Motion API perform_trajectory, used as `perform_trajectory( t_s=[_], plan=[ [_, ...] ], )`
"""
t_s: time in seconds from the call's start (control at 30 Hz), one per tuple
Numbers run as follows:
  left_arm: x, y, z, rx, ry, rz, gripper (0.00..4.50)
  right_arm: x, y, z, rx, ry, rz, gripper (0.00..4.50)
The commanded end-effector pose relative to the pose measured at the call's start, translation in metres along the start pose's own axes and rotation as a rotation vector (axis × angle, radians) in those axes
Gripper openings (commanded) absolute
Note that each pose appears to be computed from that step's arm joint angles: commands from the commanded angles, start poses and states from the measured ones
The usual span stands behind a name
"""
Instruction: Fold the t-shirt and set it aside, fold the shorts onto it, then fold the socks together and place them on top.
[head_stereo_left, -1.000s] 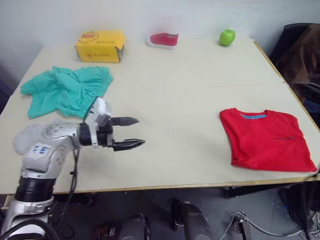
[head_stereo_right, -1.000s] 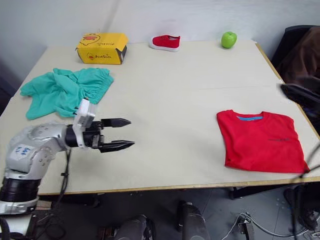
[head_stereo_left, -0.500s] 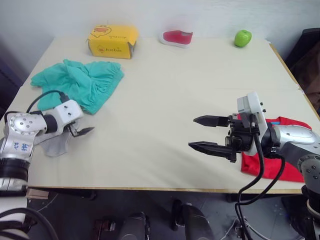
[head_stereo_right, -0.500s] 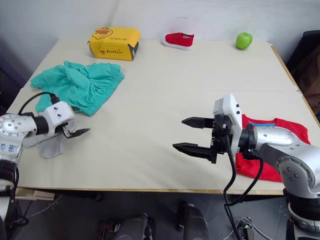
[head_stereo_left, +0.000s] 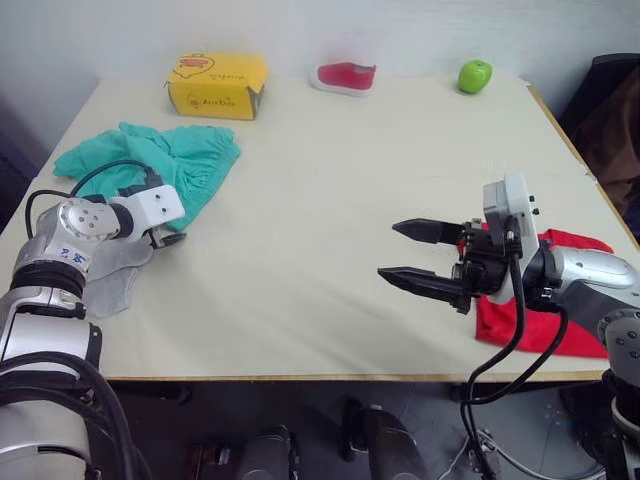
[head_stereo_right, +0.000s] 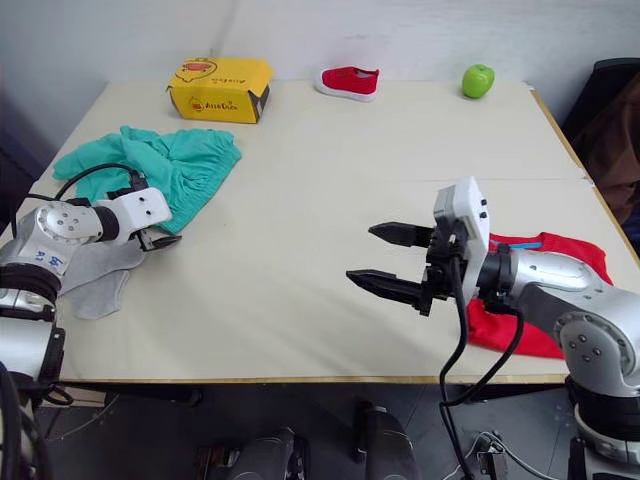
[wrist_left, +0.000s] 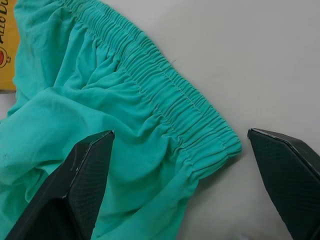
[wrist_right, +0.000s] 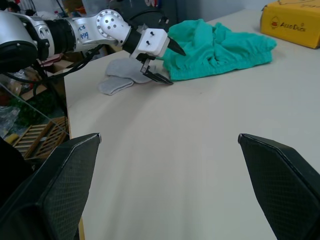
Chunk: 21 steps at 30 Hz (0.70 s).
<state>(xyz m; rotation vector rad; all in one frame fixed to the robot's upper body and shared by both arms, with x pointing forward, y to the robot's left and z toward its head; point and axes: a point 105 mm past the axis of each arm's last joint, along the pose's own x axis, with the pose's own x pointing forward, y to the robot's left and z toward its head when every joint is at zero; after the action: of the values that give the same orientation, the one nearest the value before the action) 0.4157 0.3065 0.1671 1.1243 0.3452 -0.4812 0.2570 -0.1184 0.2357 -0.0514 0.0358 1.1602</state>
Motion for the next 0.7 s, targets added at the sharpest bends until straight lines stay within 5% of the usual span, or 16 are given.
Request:
perform_trajectory(
  t_s=[0.03, 0.3, 0.4, 0.7],
  plan=[
    [0.0, -0.01, -0.023, -0.069, 0.098, -0.032, 3.6, -0.003, 0.006, 0.009, -0.036, -0.023, -0.007, 4.5],
    [0.003, -0.003, -0.016, -0.269, 0.051, 0.005, 1.03, -0.003, 0.007, 0.008, -0.035, -0.02, -0.01, 4.5],
    [0.009, -0.004, 0.01, -0.441, -0.105, -0.046, 0.08, -0.002, 0.008, 0.008, -0.035, -0.017, -0.002, 4.5],
    [0.007, -0.029, 0.143, -0.531, -0.587, -0.413, 0.01, 0.003, 0.011, 0.004, -0.035, -0.002, 0.028, 4.5]
  ],
)
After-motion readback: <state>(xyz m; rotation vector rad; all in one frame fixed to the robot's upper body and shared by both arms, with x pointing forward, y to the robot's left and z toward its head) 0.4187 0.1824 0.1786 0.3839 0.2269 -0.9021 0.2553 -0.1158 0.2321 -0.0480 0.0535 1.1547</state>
